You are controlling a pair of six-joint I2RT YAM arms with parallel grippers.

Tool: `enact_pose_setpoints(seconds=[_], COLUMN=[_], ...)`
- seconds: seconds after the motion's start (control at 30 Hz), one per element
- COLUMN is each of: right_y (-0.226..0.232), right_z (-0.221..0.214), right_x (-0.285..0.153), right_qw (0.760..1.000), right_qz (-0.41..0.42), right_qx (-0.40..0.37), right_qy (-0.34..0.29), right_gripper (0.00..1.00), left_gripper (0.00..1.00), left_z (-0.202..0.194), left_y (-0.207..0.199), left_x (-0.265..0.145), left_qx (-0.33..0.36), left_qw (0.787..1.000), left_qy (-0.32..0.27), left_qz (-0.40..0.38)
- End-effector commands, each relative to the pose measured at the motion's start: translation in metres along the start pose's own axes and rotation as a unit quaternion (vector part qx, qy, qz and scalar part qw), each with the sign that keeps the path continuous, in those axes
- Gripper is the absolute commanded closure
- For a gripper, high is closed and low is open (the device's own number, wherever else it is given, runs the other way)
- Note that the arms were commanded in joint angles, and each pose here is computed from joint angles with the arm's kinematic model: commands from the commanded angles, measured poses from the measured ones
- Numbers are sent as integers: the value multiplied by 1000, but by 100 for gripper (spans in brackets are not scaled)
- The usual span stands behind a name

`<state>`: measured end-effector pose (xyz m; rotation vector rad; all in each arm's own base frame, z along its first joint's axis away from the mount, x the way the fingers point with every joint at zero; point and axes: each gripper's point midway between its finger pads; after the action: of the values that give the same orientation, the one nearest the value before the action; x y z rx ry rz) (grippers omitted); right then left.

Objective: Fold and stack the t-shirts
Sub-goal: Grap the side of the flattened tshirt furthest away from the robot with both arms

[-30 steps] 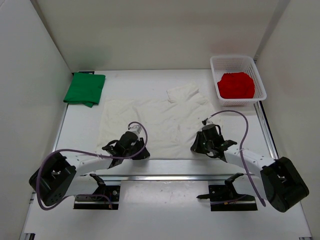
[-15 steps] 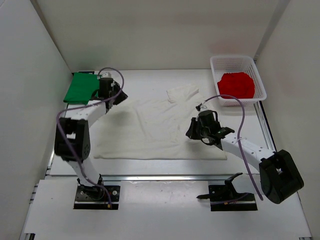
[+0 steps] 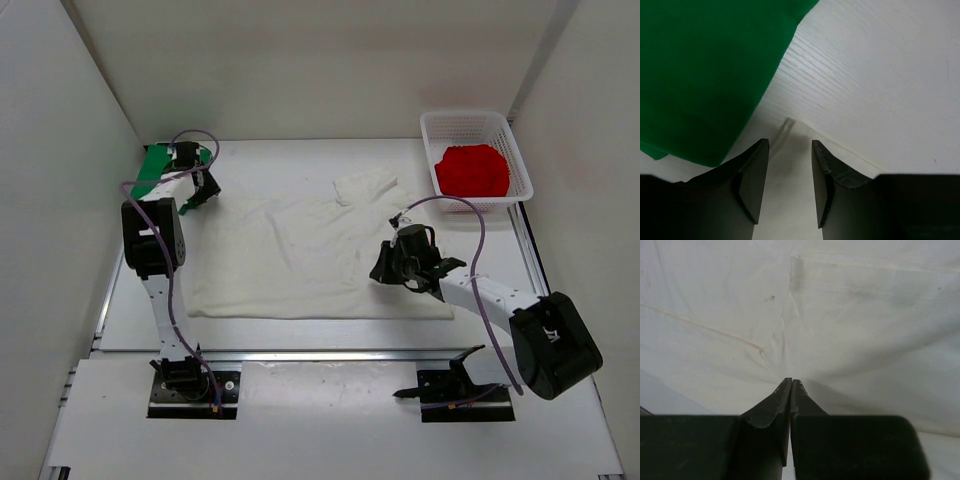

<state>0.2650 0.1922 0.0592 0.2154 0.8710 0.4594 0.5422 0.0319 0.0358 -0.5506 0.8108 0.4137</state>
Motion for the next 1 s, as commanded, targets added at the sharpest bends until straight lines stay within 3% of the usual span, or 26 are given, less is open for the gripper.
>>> enact_pose_setpoints(seconds=[0.0, 0.2, 0.3, 0.5, 0.6, 0.7, 0.77, 0.8, 0.83, 0.9, 0.97], right_y=[9, 6, 6, 4, -3, -15, -23, -42, -47, -74, -88], right_z=[13, 13, 16, 34, 53, 82, 127, 128, 162, 181, 234], right_x=[4, 5, 5, -1, -3, 3, 6, 18, 13, 37, 45], right_qw=[999, 1000, 1000, 998, 997, 994, 990, 991, 987, 986, 981], right_qz=[22, 24, 24, 27, 20, 1, -17, -38, -44, -77, -93], right_qx=[-14, -11, -8, 6, 21, 27, 23, 30, 24, 31, 23], right_qy=[-18, -13, -17, -49, -75, -102, -137, -122, -151, -142, -169], right_gripper=[100, 100, 100, 100, 95, 89, 88, 88, 88, 86, 86], left_gripper=[48, 47, 52, 78, 92, 100, 100, 100, 100, 100, 100], left_z=[10, 6, 2, 3, -1, 1, 11, 11, 11, 14, 14], left_y=[-4, -14, -12, -10, -5, -4, -8, -6, -5, -13, -18], left_x=[-4, 6, 13, 15, 12, 6, -6, -8, -14, -23, -32], left_qx=[19, 27, 30, 22, 16, 15, 14, 10, 9, 0, -6], left_qw=[1000, 1000, 999, 999, 999, 1000, 1000, 1000, 1000, 1000, 1000], left_qy=[-6, 3, 20, 26, 24, 12, -7, -10, -12, -23, -29], left_qz=[10, 14, 24, 21, 24, 24, 19, 19, 17, -1, -10])
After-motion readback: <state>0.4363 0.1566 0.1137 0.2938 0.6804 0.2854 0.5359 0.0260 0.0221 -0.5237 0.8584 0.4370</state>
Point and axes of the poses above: each gripper's point midway between its finger pads, its own x axis out along the fingers, its own y axis along the line the jaws close on, z = x × y, and after that the axes turned 7 degrees about -x, right-handed
